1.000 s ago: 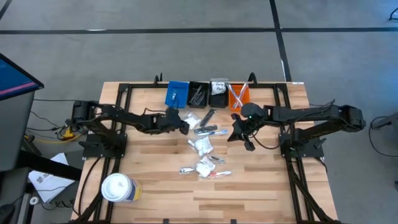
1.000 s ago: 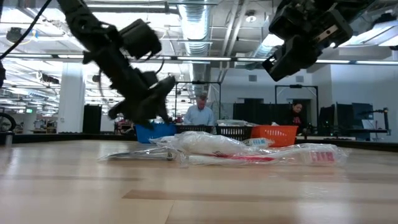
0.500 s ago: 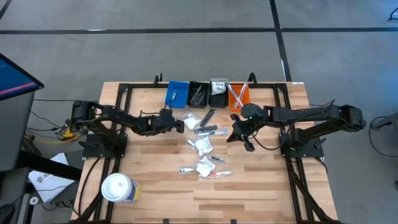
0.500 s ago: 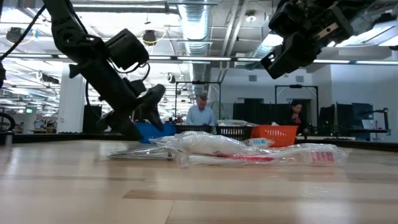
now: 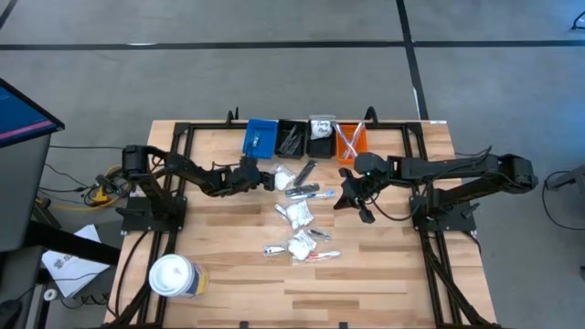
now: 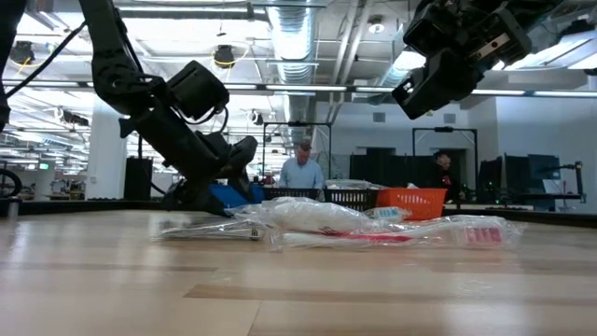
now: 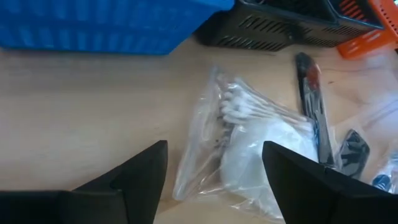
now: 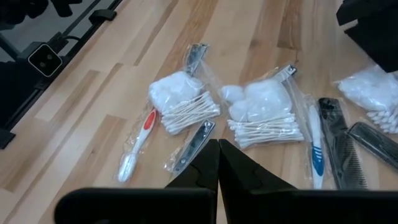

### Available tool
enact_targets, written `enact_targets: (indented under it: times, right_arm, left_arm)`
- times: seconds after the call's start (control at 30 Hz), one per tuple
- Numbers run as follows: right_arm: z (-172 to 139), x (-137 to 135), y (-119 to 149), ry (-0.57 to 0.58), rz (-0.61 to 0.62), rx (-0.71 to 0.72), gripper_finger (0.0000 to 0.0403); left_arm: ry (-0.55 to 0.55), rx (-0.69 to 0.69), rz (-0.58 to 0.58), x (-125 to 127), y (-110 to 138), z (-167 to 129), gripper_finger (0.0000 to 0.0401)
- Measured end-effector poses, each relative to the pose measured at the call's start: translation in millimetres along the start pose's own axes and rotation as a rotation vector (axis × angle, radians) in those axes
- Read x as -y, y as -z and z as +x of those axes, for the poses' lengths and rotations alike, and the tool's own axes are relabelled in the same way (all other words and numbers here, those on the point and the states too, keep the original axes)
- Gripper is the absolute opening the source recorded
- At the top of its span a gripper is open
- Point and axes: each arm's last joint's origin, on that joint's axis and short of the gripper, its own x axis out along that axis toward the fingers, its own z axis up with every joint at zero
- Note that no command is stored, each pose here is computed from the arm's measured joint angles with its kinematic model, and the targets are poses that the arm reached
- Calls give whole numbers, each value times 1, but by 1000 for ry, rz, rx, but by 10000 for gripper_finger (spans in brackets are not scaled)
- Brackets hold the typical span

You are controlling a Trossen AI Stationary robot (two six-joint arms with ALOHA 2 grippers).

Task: Pick & Place Travel size toiletries
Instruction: Put the silver nail cutter into the blue bin

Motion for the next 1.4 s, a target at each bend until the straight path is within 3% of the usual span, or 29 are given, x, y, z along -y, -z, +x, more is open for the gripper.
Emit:
enact_targets:
  times: [0.17, 0.33, 0.53, 0.83, 0.9, 1.03, 1.4]
  right_arm:
    - [0, -1, 2, -5, 3, -22, 0]
    - [0, -1, 5, -11, 11, -45, 0]
    - [0, -1, 4, -10, -14, -41, 0]
    - [0, -2, 5, -16, -5, -50, 0]
    - [0, -2, 5, -16, -3, -51, 0]
    - [0, -2, 5, -16, 6, -52, 0]
    - [1, -5, 9, -31, 32, -91, 0]
  left_arm:
    - [27, -29, 12, 2, 1, -3, 257]
    - [215, -195, 76, 9, 9, -27, 257]
    - [359, -129, 122, 19, 13, -72, 257]
    - [561, -23, 411, 63, 56, -134, 238]
    - [581, -4, 524, 71, 69, -142, 226]
    - [603, 28, 734, 91, 91, -145, 205]
    - [524, -70, 965, 124, 135, -108, 188]
